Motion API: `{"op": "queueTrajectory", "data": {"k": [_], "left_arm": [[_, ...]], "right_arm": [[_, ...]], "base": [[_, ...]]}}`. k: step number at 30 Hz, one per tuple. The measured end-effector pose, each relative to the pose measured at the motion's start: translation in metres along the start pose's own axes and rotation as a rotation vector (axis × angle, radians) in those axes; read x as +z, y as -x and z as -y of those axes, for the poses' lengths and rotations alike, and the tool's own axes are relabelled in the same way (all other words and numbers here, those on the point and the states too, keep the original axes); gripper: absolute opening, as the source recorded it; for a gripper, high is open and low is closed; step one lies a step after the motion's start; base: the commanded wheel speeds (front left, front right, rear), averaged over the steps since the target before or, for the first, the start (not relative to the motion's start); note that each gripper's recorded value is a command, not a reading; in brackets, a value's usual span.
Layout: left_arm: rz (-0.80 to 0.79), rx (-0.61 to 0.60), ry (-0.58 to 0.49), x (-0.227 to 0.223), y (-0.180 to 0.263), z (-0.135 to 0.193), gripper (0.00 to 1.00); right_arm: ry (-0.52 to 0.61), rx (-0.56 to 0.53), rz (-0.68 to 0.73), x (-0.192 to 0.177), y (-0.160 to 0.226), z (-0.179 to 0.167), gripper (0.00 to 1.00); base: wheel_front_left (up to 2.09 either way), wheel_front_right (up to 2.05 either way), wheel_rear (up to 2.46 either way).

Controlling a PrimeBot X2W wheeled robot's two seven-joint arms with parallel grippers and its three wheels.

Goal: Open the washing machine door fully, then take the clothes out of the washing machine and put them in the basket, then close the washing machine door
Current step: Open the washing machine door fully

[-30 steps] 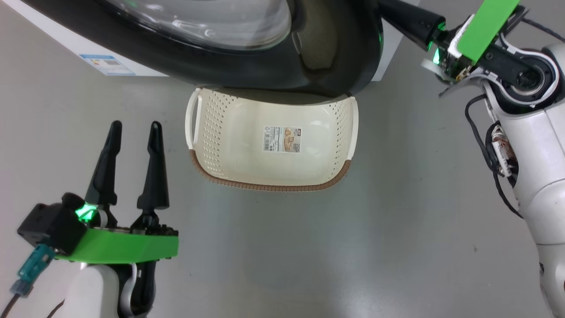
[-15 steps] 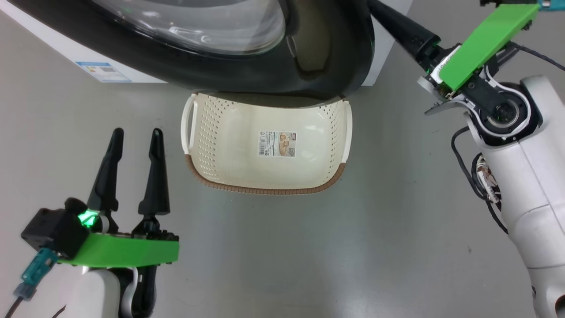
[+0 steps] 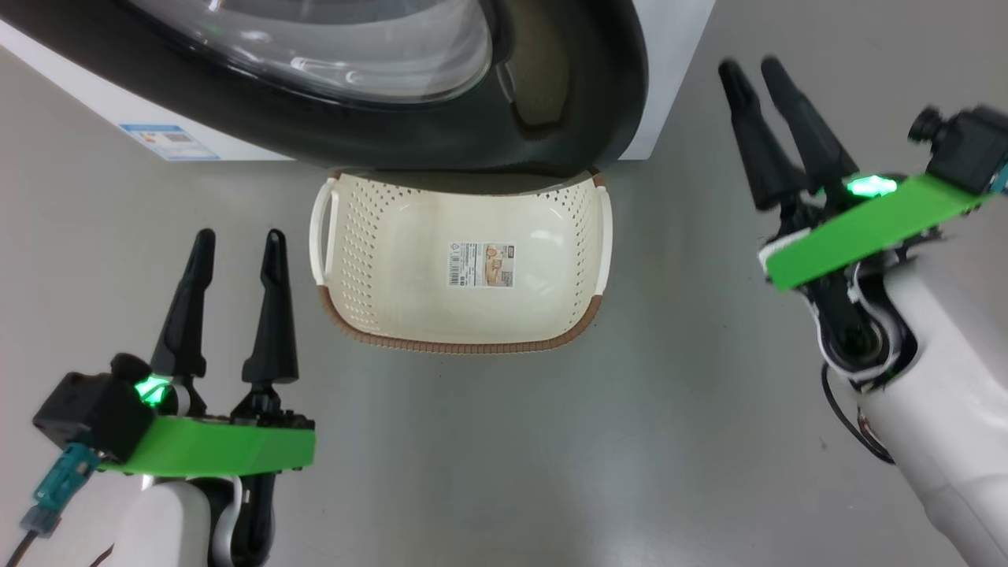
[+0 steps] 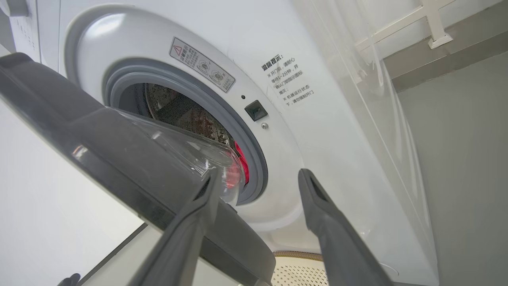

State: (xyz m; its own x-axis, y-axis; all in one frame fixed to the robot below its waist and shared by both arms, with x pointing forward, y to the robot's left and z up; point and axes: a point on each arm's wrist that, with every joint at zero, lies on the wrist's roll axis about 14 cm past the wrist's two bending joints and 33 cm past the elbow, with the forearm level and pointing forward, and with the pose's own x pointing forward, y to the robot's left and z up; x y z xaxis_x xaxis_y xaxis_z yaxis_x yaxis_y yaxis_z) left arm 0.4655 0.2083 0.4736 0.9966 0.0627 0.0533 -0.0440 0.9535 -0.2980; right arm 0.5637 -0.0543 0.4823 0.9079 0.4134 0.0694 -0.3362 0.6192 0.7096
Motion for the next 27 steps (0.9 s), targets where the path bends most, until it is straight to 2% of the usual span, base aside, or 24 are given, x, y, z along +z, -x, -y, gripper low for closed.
{"op": "queueTrajectory", "data": {"k": [4, 6, 10, 16, 22, 27], "left_arm": [[0.004, 0.000, 0.002, 0.001, 0.000, 0.001, 1.00], [-0.002, 0.004, 0.004, -0.001, 0.002, 0.000, 1.00], [0.000, 0.004, 0.005, -0.002, 0.001, 0.000, 1.00], [-0.001, -0.003, -0.003, -0.004, -0.002, 0.001, 1.00], [0.001, -0.004, -0.011, -0.003, -0.002, 0.001, 1.00], [0.003, -0.001, -0.012, -0.003, -0.002, 0.000, 1.00]], "right_arm": [[0.148, -0.040, -0.023, -0.007, 0.019, 0.019, 1.00], [0.221, -0.062, 0.017, 0.005, 0.024, 0.026, 1.00], [0.376, -0.075, 0.059, 0.011, 0.035, 0.026, 1.00], [0.531, -0.103, 0.060, 0.002, 0.052, 0.026, 1.00], [0.573, -0.147, 0.139, 0.020, 0.060, 0.025, 1.00], [0.562, -0.184, 0.123, 0.013, 0.072, 0.033, 1.00]], "base": [[0.00, 0.00, 0.00], [0.00, 0.00, 0.00], [0.00, 0.00, 0.00], [0.00, 0.00, 0.00], [0.00, 0.00, 0.00], [0.00, 0.00, 0.00]]}}
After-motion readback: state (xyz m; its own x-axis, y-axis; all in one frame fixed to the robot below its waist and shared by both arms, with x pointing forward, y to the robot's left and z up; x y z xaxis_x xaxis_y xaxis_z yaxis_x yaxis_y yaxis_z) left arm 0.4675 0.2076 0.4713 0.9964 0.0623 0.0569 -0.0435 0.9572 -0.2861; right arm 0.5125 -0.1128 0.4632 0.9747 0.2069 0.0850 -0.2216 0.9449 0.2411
